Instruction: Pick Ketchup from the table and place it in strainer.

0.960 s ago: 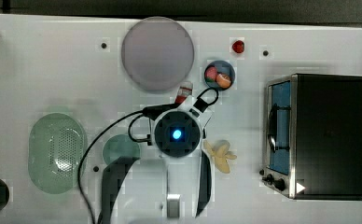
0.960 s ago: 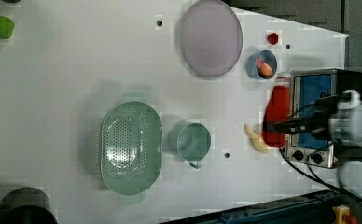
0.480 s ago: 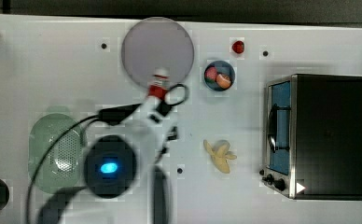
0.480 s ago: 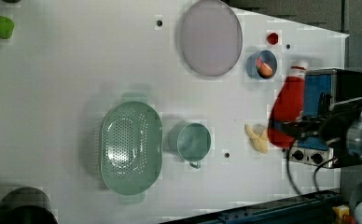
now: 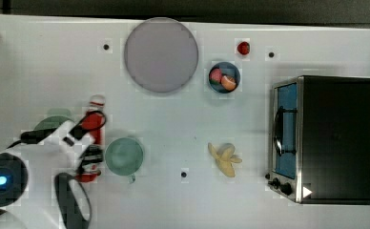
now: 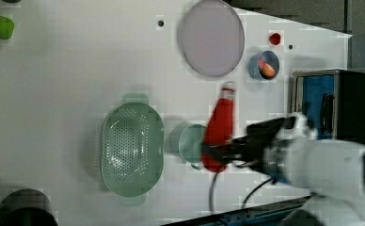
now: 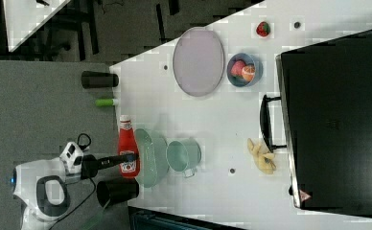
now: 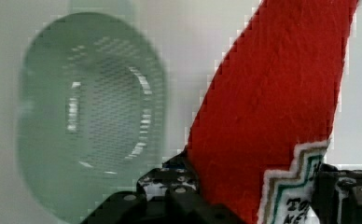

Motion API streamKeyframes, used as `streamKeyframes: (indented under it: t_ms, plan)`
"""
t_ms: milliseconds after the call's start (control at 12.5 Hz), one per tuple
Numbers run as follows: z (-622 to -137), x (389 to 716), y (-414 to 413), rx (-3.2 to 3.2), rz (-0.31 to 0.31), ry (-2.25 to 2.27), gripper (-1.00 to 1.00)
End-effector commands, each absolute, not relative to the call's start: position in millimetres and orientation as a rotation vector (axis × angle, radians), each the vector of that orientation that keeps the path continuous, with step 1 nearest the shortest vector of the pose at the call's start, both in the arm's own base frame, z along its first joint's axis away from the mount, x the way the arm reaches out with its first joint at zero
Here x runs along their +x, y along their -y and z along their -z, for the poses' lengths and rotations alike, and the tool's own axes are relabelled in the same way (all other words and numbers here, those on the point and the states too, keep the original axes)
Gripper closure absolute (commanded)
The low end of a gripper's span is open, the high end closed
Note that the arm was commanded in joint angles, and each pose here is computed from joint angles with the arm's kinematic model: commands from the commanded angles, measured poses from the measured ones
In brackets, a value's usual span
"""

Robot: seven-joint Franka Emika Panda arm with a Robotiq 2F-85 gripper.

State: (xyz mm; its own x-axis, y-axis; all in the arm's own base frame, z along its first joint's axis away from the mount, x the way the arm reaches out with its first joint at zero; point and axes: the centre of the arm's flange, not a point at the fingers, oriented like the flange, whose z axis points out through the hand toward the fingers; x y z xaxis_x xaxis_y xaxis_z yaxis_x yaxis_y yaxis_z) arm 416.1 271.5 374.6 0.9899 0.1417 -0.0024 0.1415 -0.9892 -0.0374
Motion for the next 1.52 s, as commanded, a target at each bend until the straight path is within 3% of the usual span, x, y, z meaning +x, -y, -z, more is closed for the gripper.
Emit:
streamKeyframes:
  t_ms: [80,560,720,960,1120,1520]
  plan:
    - [-366.0,417.2,-301.5,-3.036,0.052,-0.069,-0.24]
    - [-290.7,405.7,-358.0,-2.868,-0.032,-0.211,-0.24]
    - [-267.8,400.9,-363.9,-2.852,-0.090,-0.216,-0.29]
    - [-253.7,401.3,-365.0,-2.840,-0.126,-0.228,-0.93]
    - [-263.3,408.5,-364.7,-2.828,-0.090,-0.240,-1.00]
    - [-353.6,479.3,-306.3,-2.782,0.169,-0.429,-1.00]
